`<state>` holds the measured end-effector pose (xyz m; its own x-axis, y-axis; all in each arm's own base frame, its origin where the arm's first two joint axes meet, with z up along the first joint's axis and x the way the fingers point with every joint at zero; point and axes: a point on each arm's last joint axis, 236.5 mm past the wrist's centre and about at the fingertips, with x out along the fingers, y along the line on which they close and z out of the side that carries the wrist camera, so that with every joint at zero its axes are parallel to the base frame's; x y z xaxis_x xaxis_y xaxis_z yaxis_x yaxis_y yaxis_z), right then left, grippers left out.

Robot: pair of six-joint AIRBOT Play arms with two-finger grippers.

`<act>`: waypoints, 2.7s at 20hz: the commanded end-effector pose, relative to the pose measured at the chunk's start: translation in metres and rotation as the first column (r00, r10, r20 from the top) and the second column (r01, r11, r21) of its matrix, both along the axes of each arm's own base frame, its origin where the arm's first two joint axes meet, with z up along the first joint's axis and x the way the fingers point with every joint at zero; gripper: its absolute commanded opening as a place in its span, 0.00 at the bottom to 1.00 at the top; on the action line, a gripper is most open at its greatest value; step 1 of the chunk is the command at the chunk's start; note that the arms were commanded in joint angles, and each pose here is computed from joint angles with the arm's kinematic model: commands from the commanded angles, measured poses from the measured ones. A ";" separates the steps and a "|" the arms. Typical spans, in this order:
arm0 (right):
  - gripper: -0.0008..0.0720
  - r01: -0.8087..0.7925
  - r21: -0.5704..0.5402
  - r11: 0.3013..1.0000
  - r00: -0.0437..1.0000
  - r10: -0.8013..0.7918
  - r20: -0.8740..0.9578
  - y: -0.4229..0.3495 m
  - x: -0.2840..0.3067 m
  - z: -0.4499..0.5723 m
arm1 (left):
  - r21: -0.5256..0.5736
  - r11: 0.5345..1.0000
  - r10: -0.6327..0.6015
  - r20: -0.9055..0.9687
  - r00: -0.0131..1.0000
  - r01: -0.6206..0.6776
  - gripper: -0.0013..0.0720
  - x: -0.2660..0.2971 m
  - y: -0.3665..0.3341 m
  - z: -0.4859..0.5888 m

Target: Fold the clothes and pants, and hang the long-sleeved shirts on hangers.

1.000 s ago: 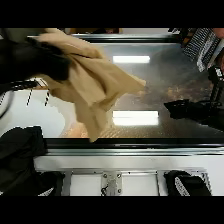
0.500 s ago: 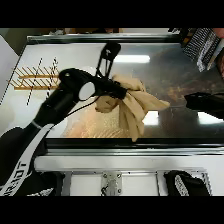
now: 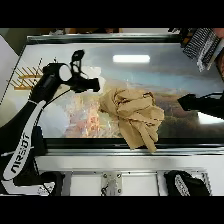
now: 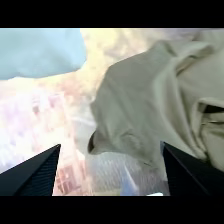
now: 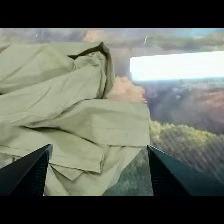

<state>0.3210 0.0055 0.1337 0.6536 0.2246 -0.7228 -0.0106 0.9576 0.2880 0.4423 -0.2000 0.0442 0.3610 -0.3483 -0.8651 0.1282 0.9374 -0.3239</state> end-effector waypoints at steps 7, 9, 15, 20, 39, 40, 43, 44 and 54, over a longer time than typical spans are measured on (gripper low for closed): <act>0.90 0.069 0.182 0.981 0.890 0.022 -0.456 0.022 -0.046 -0.162 | -0.512 0.835 0.057 -0.283 0.957 -0.201 0.96 0.002 -0.027 -0.080; 0.90 0.111 0.226 0.968 0.866 0.018 -0.500 0.031 -0.052 -0.185 | -0.508 0.842 0.026 -0.299 0.954 -0.182 0.96 -0.004 -0.044 -0.091; 0.90 0.147 0.299 0.943 0.817 0.055 -0.575 0.064 -0.053 -0.229 | -0.523 0.848 -0.078 -0.280 0.957 -0.084 0.96 -0.001 -0.090 -0.093; 0.86 0.055 0.318 0.946 0.816 0.141 -0.561 0.101 -0.051 -0.239 | -0.518 0.854 -0.117 -0.296 0.948 -0.056 0.21 -0.006 -0.096 -0.098; 0.03 -0.017 0.097 0.995 0.870 -0.033 0.492 0.043 -0.049 0.237 | -0.171 0.880 -0.145 0.792 0.593 0.443 0.04 -0.186 -0.005 0.392; 0.03 -0.012 0.121 0.993 0.883 -0.046 0.467 0.044 -0.048 0.232 | -0.182 0.894 -0.126 0.776 0.619 0.410 0.04 -0.186 -0.001 0.382; 0.03 -0.006 0.167 0.986 0.940 -0.052 0.338 0.044 -0.037 0.202 | -0.219 0.915 -0.113 0.666 0.737 0.338 0.04 -0.172 -0.002 0.321; 0.03 -0.007 0.172 0.985 0.956 -0.043 0.289 0.043 -0.030 0.189 | -0.223 0.917 -0.127 0.622 0.773 0.330 0.04 -0.165 -0.007 0.296; 0.97 0.184 0.277 0.943 0.981 -0.194 0.010 -0.023 0.143 0.037 | -0.231 0.969 -0.007 0.318 0.948 0.085 0.69 0.021 -0.033 0.085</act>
<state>0.4166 -0.0014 0.2034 0.7147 0.2847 -0.6388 0.1057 0.8589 0.5011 0.4060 -0.2333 0.1710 0.5484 -0.5984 -0.5842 0.3733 0.8003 -0.4693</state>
